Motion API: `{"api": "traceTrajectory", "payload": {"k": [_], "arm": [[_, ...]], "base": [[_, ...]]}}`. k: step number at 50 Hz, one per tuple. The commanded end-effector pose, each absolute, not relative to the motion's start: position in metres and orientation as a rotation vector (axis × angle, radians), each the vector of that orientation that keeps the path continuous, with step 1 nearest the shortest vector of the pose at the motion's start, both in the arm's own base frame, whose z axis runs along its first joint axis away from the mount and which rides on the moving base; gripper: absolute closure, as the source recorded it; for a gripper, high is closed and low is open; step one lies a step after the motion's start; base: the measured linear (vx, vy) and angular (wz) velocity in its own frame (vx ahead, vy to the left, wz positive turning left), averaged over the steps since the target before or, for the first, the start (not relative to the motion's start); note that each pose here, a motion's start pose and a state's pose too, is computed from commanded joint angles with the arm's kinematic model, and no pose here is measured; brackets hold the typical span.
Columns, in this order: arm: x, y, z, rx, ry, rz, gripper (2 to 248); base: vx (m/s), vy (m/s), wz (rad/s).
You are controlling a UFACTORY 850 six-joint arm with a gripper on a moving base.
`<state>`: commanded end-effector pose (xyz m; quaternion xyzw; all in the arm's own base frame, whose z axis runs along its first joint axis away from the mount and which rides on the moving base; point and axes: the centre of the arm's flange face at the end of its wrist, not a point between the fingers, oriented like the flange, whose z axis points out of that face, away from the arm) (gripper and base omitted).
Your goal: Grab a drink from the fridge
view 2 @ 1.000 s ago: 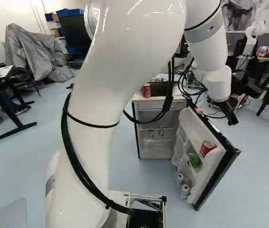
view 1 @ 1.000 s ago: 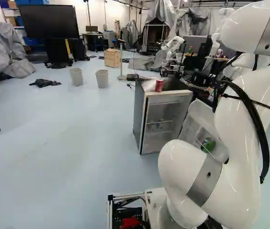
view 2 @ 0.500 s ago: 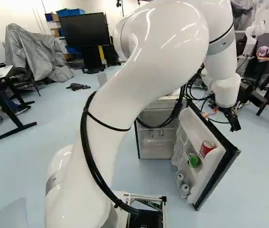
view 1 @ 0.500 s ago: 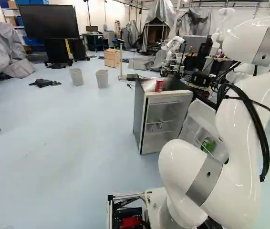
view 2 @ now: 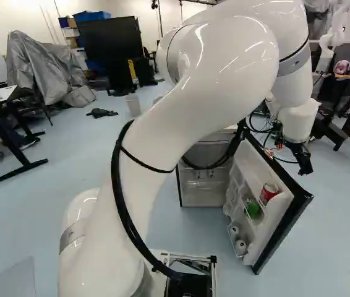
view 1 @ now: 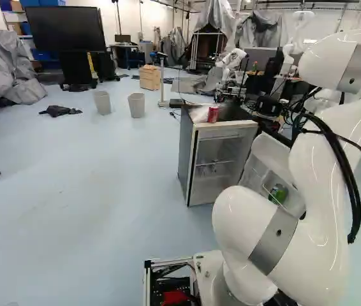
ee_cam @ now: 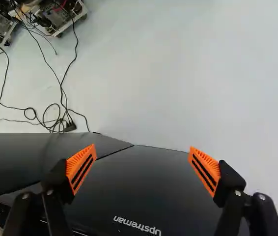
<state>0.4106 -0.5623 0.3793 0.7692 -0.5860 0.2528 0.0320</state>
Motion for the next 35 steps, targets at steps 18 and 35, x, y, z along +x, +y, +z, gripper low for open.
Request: {"api": "traceTrajectory", "payload": {"k": [18, 35], "arm": [[0.404, -0.556, 0.380, 2.376, -1.814, 0.757, 3], [0.398, -0.545, 0.381, 2.384, -1.818, 0.740, 3]], "base": [[0.000, 0.000, 0.000], [0.000, 0.000, 0.000]]}}
